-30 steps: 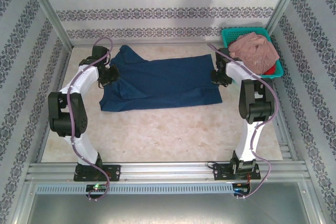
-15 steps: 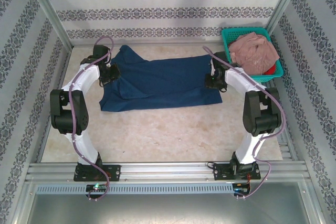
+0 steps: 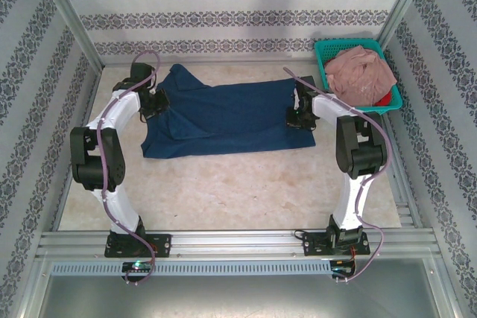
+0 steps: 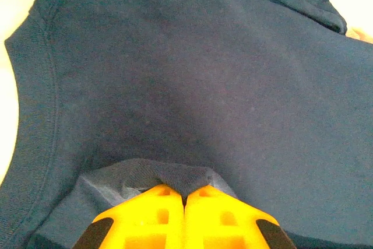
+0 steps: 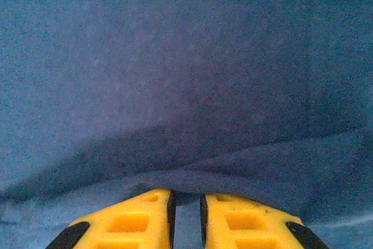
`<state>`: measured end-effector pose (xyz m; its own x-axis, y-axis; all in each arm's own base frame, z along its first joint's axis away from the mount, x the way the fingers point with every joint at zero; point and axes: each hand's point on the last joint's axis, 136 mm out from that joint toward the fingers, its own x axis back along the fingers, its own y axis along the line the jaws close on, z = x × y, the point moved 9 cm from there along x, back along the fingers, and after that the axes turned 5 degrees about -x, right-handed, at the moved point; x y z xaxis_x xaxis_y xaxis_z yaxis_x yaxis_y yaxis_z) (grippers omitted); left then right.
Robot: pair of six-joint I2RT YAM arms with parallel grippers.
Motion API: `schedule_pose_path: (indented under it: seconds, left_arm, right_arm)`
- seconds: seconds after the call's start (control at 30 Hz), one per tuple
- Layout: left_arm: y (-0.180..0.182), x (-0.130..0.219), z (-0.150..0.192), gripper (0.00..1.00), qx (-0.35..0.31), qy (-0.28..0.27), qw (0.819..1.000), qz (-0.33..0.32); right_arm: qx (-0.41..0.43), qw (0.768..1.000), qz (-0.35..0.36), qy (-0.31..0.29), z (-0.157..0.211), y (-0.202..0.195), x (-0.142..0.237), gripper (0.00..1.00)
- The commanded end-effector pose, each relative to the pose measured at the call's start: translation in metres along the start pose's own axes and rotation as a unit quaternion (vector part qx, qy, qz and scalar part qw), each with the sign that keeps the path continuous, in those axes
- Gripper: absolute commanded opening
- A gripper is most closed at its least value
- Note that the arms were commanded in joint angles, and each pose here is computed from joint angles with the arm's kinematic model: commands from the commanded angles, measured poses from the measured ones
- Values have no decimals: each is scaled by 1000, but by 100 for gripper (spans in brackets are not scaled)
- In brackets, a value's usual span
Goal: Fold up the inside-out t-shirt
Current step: Fold the T-shirt at the center of the table.
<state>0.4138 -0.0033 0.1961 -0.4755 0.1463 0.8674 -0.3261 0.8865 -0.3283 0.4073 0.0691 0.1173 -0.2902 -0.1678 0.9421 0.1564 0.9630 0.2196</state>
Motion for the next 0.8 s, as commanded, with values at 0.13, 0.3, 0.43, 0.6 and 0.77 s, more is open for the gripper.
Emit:
schedule_pose_path:
  seconds: [0.13,0.3,0.43,0.6,0.77]
  left_arm:
    - [1,11,-22,0,5,-44,999,8]
    - [0,1,-28,0,5,-44,999,10]
    - [2,-13,-32,0,5,-42,999,-1]
    - [8,-33,-34,22,5,-31,999,-24]
    - [11,-29,-38,48,0,-44,998,-46]
  right_arm:
    - [-13,1000,6,0,-11,-7,-4,21]
    - [-17,1000,24,7,-11,-11,-6,22]
    - [-22,999,38,12,-13,-14,-8,24]
    - [-17,999,32,6,-16,-11,-3,28]
    - [4,999,23,-29,-18,-4,27,32]
